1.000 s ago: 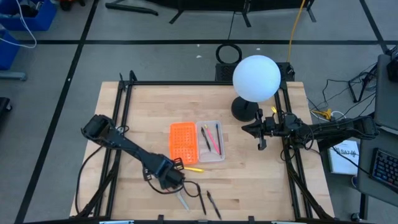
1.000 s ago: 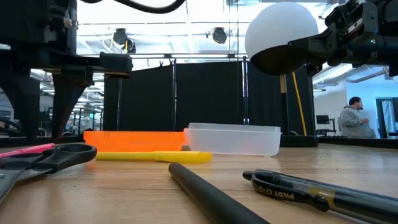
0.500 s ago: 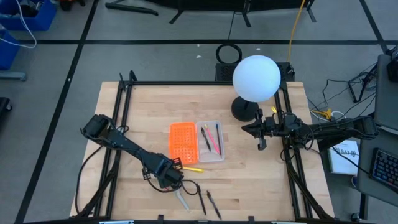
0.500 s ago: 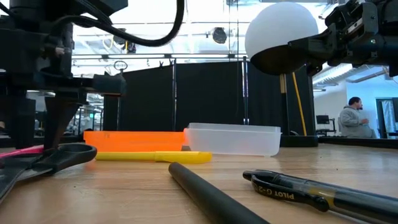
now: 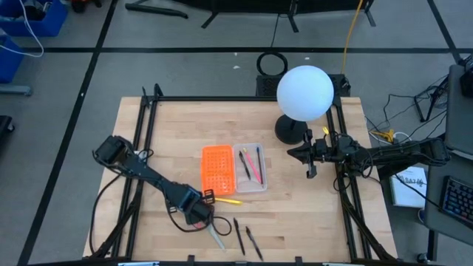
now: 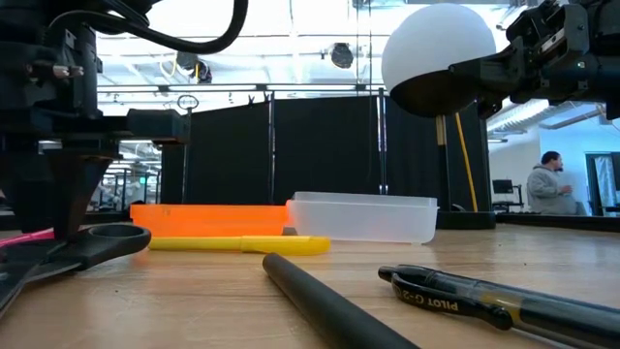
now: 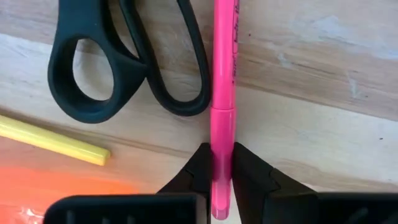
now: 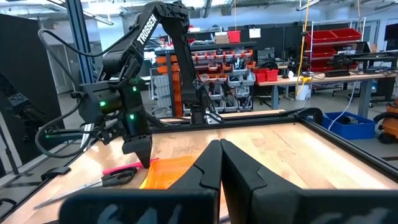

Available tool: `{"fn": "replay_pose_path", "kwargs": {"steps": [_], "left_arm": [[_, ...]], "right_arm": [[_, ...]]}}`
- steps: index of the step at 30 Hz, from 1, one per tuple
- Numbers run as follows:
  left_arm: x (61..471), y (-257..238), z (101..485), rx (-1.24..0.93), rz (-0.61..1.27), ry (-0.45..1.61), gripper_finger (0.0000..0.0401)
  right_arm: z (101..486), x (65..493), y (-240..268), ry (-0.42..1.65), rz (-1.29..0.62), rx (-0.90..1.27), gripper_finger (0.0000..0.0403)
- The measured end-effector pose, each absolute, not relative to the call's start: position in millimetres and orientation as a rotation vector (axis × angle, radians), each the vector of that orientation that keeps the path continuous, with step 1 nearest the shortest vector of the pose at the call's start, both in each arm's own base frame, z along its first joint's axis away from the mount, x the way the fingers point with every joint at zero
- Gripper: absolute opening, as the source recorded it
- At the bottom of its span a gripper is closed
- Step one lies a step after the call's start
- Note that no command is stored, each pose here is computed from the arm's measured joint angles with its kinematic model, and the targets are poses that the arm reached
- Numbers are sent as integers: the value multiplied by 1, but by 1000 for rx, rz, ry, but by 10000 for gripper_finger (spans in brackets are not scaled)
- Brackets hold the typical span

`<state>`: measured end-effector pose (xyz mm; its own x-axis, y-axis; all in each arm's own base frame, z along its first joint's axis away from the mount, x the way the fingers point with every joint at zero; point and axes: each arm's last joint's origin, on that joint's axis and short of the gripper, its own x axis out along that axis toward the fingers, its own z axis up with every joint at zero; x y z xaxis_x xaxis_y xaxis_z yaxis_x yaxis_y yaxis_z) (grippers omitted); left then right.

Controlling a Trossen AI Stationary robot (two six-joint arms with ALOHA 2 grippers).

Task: Pick & place school supplies into a supply box
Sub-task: Put the pink pen into the supply box

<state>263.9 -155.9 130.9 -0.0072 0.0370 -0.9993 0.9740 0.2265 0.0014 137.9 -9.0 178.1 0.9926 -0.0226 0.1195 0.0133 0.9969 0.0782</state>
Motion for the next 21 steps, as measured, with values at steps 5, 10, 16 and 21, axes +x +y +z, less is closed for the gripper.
{"fn": "replay_pose_path", "kwargs": {"steps": [5,10,16,21], "left_arm": [[264,-161,135,1101,-1005,1339,41],[264,-166,143,1108,-982,1386,41],[266,-176,157,1110,-959,1376,41],[268,-181,172,1202,-904,1384,43]], "right_arm": [[178,138,-9,-120,-18,77,0],[178,138,-9,-121,-18,77,0],[178,138,-9,-121,-18,78,0],[178,138,-9,-121,-17,84,0]]}}
